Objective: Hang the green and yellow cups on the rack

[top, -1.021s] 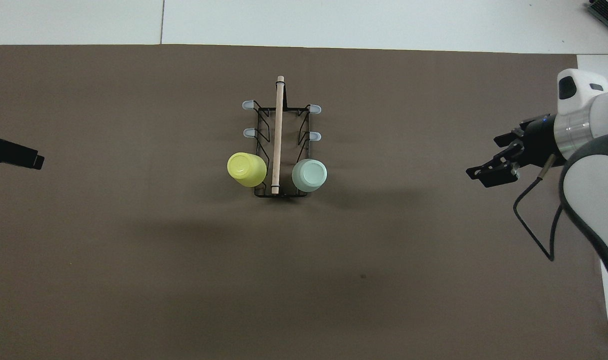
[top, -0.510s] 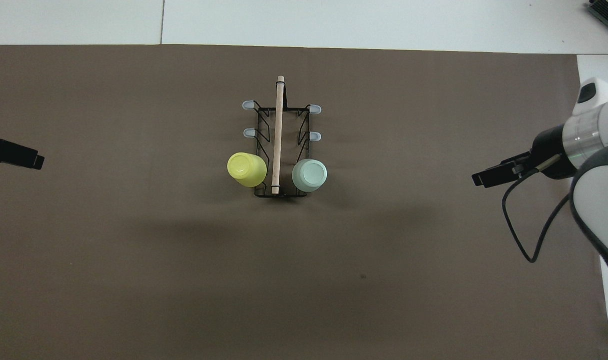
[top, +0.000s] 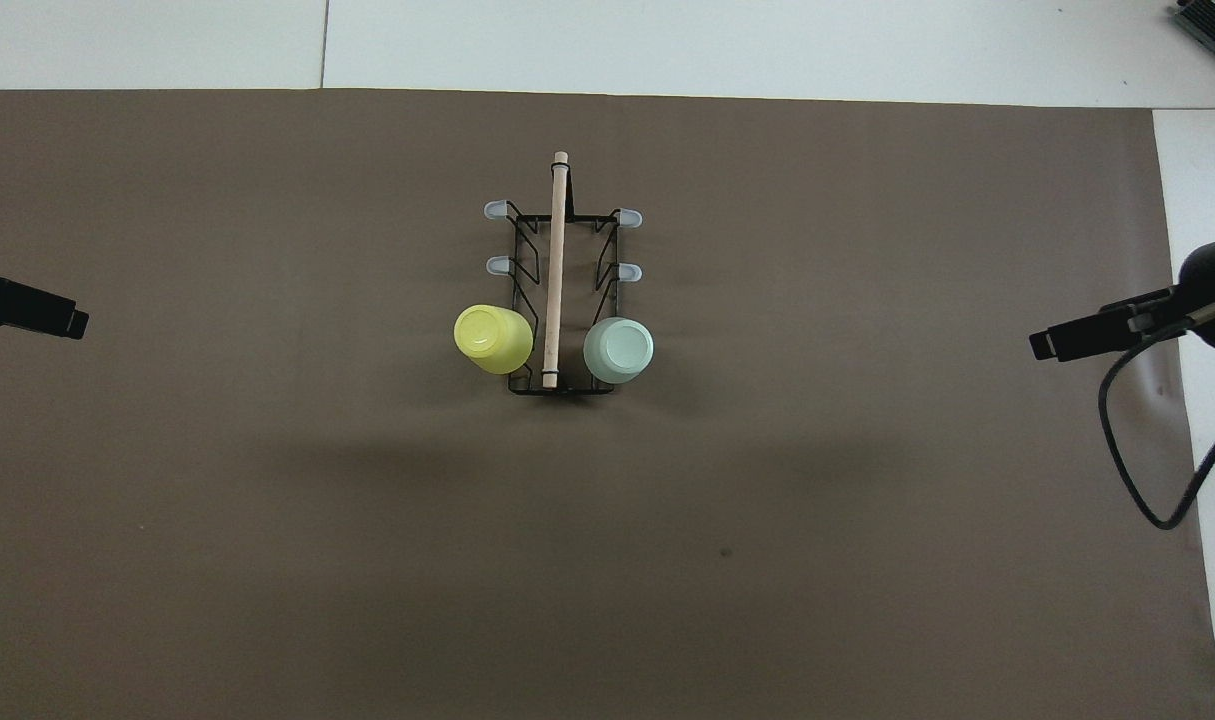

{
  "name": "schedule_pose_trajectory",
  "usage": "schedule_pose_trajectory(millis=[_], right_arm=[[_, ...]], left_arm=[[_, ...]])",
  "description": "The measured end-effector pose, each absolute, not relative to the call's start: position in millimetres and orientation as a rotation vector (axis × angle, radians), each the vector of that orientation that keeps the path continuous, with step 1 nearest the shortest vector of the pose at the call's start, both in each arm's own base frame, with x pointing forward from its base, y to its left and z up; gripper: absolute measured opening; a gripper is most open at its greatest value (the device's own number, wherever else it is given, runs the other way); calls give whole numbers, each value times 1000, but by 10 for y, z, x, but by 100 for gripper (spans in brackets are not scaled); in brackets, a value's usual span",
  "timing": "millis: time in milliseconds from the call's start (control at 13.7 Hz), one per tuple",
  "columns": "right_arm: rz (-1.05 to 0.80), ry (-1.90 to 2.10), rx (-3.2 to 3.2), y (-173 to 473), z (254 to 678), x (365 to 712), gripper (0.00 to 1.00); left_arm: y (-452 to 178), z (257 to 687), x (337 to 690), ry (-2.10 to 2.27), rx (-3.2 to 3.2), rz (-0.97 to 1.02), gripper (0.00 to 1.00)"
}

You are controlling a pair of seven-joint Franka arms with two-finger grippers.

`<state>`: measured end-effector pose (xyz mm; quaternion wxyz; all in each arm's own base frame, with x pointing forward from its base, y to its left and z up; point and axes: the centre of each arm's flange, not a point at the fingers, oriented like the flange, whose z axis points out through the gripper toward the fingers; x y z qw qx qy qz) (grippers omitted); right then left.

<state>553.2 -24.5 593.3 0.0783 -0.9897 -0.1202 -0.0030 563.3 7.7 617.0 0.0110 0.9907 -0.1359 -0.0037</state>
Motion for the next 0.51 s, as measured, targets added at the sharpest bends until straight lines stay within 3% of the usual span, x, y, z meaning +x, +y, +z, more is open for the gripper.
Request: schedule_pose_trajectory(millis=[510], right_arm=[[-26, -245, -3050, -183, 5969, 5569, 100]], left_arm=[[77, 6170, 5633, -424, 3091, -12, 100]])
